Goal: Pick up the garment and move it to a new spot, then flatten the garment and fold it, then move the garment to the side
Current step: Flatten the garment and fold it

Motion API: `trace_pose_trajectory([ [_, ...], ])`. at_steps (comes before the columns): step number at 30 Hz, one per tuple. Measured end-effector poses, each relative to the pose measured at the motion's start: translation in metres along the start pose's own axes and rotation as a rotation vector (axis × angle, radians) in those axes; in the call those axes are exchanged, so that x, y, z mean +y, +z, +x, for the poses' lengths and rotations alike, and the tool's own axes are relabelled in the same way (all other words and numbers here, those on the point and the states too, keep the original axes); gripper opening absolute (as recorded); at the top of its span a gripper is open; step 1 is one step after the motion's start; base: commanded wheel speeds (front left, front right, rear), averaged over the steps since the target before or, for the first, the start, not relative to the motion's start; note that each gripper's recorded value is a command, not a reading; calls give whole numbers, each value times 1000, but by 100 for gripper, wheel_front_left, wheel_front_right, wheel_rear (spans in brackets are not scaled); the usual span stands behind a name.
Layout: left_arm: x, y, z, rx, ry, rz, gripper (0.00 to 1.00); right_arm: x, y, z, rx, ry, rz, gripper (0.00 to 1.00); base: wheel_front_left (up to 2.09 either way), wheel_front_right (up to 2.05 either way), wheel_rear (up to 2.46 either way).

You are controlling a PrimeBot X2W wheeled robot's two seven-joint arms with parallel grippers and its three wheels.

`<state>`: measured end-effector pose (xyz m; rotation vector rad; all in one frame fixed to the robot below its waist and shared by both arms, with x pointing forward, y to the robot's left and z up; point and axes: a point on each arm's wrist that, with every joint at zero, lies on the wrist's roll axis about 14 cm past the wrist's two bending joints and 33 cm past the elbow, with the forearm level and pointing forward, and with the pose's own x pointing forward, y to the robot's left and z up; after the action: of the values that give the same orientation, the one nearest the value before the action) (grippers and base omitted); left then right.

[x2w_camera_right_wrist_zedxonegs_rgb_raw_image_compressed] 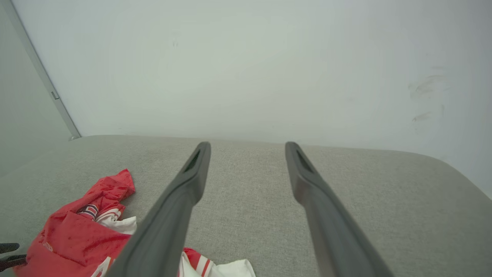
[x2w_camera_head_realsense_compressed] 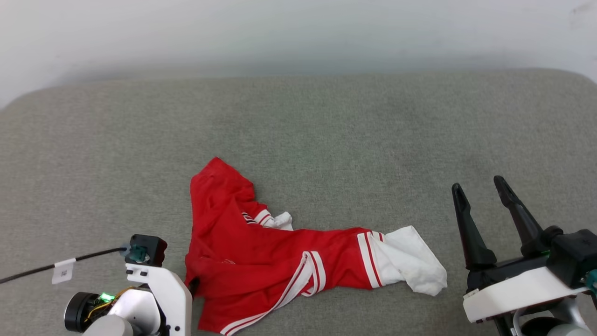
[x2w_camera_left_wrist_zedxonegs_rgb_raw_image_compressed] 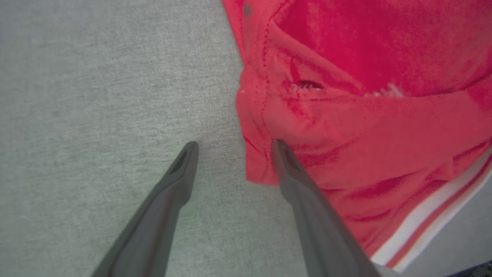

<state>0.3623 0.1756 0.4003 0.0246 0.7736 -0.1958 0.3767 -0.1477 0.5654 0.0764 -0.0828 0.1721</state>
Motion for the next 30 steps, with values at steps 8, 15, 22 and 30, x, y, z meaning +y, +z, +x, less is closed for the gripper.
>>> trace_pose_trajectory([
  [8, -5, -29, 27, 244, -76, 17, 44, -17, -17, 7, 36, -47, 9, 100, 0, 0, 0],
  [15, -10, -18, 27, 187, -90, 47, 0, -24, -16, 5, 31, -65, 8, 100, 0, 0, 0],
  [22, -13, 83, 14, -205, -37, 142, 0, -23, -7, 4, 5, -63, 7, 100, 0, 0, 0],
  [30, -98, 175, 1, -522, -211, 215, 0, -36, 0, 3, -12, -100, -1, 100, 0, 0, 0],
])
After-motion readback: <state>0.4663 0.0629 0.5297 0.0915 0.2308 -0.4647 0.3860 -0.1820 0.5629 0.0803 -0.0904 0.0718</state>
